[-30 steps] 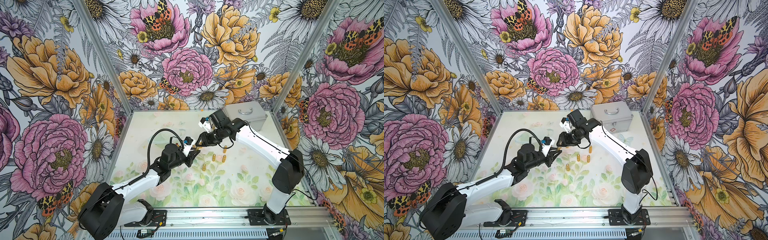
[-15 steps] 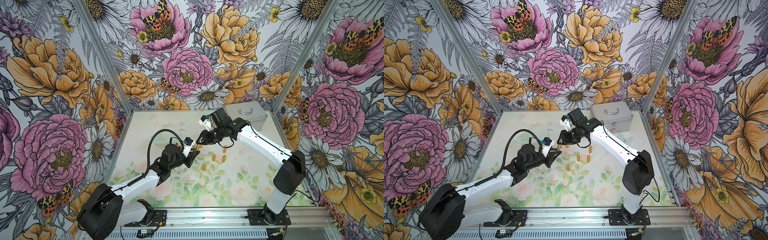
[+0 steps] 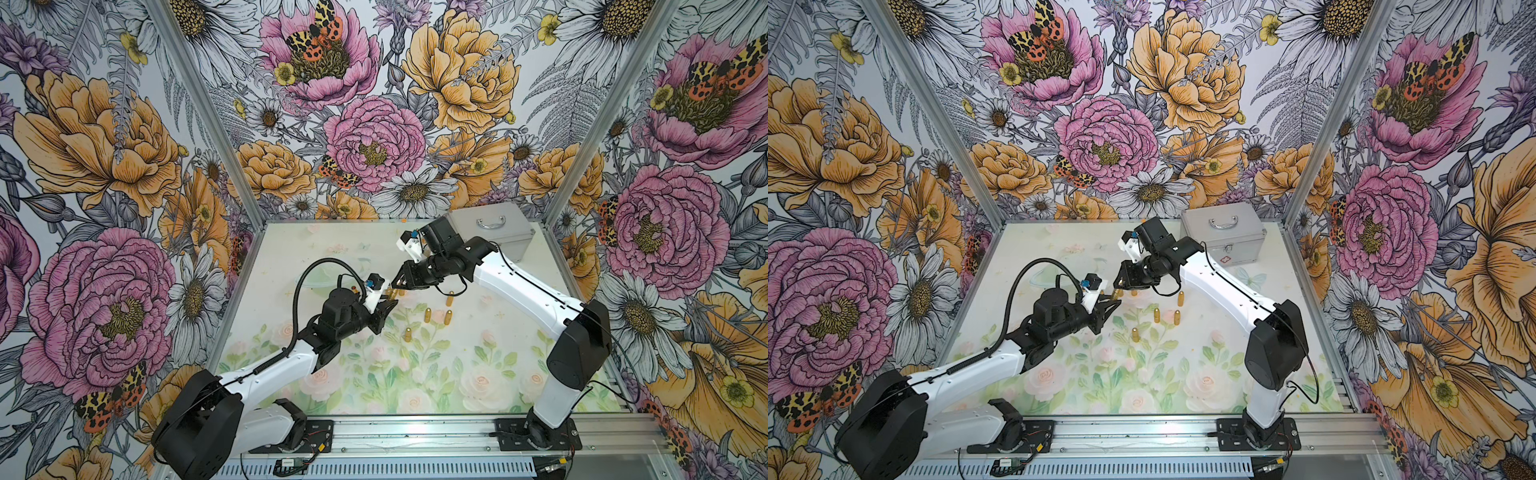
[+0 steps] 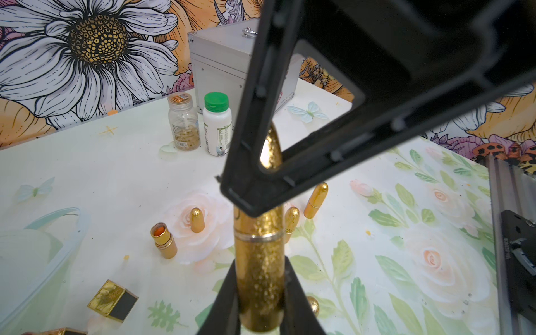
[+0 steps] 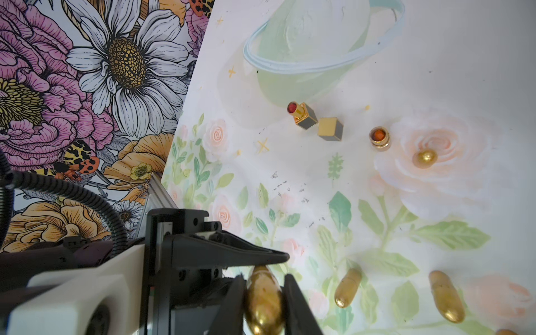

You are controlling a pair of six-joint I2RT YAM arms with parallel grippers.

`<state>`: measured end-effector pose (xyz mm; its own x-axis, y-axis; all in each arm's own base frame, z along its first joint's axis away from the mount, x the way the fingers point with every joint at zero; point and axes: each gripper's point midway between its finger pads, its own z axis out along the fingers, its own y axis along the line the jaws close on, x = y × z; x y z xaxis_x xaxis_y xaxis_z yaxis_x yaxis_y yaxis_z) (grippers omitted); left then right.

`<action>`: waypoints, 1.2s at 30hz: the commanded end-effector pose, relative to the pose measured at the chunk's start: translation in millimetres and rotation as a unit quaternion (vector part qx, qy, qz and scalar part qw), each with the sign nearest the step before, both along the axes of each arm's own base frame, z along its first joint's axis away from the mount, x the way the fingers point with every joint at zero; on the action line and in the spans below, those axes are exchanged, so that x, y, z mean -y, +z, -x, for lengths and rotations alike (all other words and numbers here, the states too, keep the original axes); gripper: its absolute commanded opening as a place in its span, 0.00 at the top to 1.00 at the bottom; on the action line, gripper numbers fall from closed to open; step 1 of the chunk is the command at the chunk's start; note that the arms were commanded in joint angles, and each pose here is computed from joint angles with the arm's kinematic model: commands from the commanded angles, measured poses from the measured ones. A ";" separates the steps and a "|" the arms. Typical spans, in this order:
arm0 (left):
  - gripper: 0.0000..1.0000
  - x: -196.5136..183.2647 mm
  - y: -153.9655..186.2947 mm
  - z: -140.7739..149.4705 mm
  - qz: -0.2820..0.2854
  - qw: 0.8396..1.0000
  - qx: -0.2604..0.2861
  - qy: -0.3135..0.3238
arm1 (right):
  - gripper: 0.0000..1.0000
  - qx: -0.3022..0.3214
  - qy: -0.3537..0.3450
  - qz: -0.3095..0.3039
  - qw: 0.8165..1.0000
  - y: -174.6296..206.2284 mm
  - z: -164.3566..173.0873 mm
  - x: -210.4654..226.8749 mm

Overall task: Open the lipstick cap
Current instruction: Open the cover of the lipstick.

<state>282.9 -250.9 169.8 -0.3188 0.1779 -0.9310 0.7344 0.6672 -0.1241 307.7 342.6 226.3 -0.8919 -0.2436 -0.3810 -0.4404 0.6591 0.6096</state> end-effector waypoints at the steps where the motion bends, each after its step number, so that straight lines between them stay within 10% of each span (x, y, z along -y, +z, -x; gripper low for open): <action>1: 1.00 -1.1 5.3 -1.0 -0.001 1.000 0.010 0.009 | 0.77 0.013 0.002 -0.014 1.000 10.7 1.7 -2.4; 36: 1.00 -16.5 -1.1 12.5 0.015 0.999 0.005 0.041 | 0.80 0.076 -0.088 -0.053 0.992 69.2 -39.4 32.0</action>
